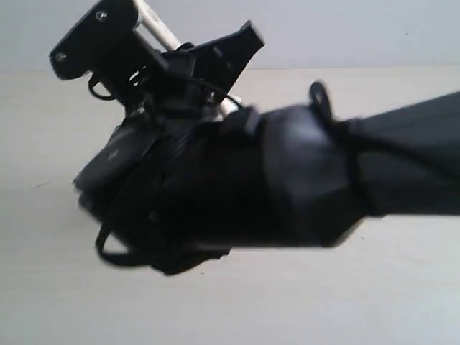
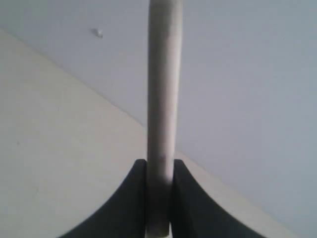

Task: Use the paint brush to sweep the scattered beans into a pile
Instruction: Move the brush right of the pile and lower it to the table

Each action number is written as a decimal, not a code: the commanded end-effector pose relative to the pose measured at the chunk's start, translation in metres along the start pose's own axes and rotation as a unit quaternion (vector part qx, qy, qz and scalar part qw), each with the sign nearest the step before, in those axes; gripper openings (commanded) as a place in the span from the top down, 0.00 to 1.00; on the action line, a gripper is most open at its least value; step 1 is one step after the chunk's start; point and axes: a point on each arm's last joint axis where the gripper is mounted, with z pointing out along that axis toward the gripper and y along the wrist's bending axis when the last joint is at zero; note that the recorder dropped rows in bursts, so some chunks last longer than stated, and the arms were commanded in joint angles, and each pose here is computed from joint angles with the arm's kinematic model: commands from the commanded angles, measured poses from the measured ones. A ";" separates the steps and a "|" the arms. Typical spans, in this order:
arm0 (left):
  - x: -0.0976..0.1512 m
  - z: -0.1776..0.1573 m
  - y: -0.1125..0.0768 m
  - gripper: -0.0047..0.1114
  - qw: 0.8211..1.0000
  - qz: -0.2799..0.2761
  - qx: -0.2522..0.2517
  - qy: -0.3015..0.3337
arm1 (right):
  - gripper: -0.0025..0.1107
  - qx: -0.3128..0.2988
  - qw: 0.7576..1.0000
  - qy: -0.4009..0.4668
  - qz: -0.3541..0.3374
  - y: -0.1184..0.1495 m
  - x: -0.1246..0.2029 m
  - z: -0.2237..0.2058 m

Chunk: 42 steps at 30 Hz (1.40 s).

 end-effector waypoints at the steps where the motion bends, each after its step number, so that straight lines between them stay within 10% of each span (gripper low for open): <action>1: 0.001 0.000 -0.001 0.96 1.000 -0.002 0.006 0.001 | 0.98 -0.137 0.983 0.125 0.000 -0.051 0.003 0.023; 9: 0.001 0.000 -0.001 0.96 1.000 -0.002 0.006 0.001 | 0.98 -0.360 0.856 0.263 0.262 -0.136 0.059 0.112; 12: 0.001 0.000 -0.001 0.96 1.000 -0.002 0.006 0.001 | 0.98 -0.416 0.782 0.308 0.348 -0.132 0.078 0.128; 17: 0.001 0.000 -0.001 0.96 1.000 -0.002 0.006 0.001 | 0.98 -0.444 0.727 0.342 0.396 -0.107 0.100 0.136; 37: 0.001 0.000 -0.001 0.96 1.000 -0.002 0.006 0.001 | 0.98 -0.526 0.622 0.349 0.464 -0.068 0.169 0.128; 42: 0.001 0.000 -0.001 0.96 1.000 -0.002 0.006 0.001 | 0.98 -0.515 0.637 0.362 0.445 -0.075 0.181 0.133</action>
